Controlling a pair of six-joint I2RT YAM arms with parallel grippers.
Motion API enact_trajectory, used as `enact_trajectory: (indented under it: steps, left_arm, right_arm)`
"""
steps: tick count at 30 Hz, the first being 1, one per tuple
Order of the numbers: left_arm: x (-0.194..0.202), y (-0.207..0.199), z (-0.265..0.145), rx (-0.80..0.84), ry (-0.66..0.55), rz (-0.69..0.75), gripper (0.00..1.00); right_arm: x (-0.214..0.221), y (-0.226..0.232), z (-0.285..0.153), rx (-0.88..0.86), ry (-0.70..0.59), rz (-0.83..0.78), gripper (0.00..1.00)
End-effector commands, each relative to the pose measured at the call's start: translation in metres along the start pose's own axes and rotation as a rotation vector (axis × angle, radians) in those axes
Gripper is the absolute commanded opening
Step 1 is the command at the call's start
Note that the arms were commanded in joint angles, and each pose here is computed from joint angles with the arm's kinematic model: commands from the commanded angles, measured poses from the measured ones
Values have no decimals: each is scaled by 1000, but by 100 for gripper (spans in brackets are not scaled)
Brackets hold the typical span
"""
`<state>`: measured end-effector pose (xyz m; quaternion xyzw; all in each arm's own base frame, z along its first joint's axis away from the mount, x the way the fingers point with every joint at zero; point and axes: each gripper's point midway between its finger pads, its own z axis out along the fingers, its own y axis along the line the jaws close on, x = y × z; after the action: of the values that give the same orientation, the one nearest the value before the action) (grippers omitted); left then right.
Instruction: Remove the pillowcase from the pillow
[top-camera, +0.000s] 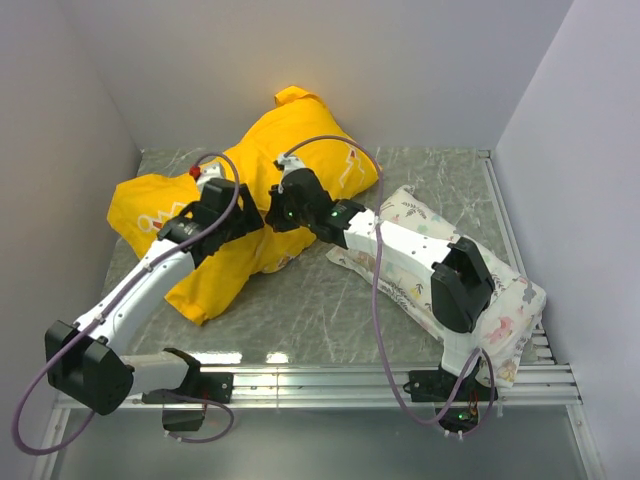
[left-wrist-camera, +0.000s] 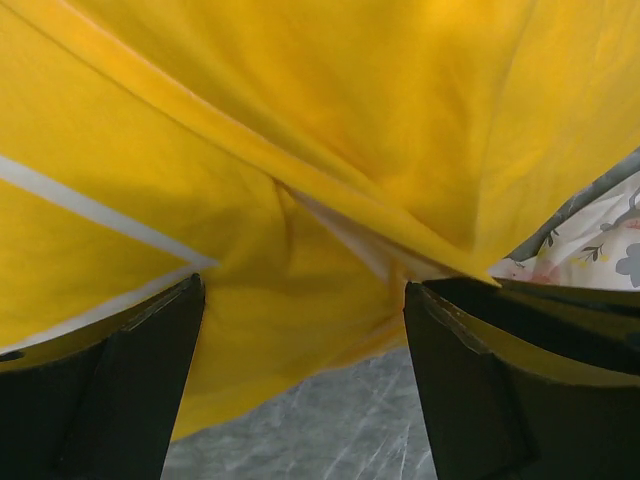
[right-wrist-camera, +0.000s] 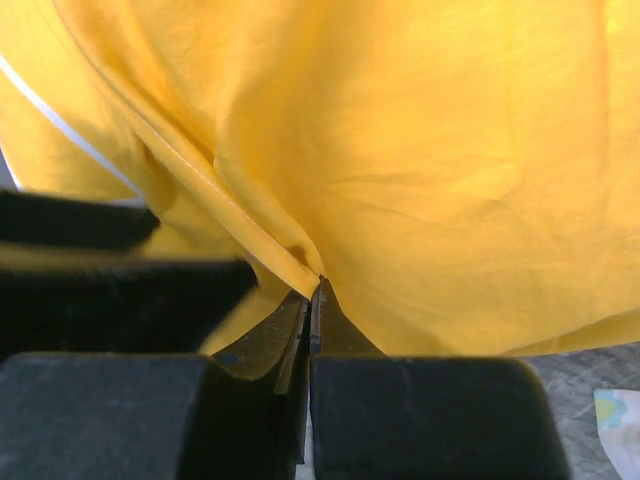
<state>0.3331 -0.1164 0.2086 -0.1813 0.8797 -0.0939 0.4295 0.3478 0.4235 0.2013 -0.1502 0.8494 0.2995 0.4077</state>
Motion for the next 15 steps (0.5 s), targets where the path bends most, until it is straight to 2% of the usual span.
enact_trajectory:
  steps: [1,3,6,9,10,12,13,15]
  left_arm:
    - [-3,-7,-3,-16,-76,-68,87]
    - [-2,-2,0,-46,-92,-90,87]
    - [-1,6,6,-89,-109,-99,80]
    - [6,15,14,-146,-94,-80,58]
    - [7,17,16,-161,-89,-76,46]
    - [13,22,21,-191,-73,-56,34]
    - [13,23,21,-198,-73,-52,14]
    - [15,26,20,-207,-64,-47,1]
  right_arm:
    - [-22,-5,-2,-5,-46,43,0]
    - [-23,-4,-5,-15,-50,44,0]
    - [-23,-5,-8,-14,-52,38,0]
    - [-22,-13,-8,10,-47,27,0]
    - [-23,-14,-9,9,-46,29,0]
    - [-23,-19,-9,12,-47,34,0]
    - [-23,-20,-10,13,-48,35,0]
    - [-23,-28,-10,39,-49,32,0]
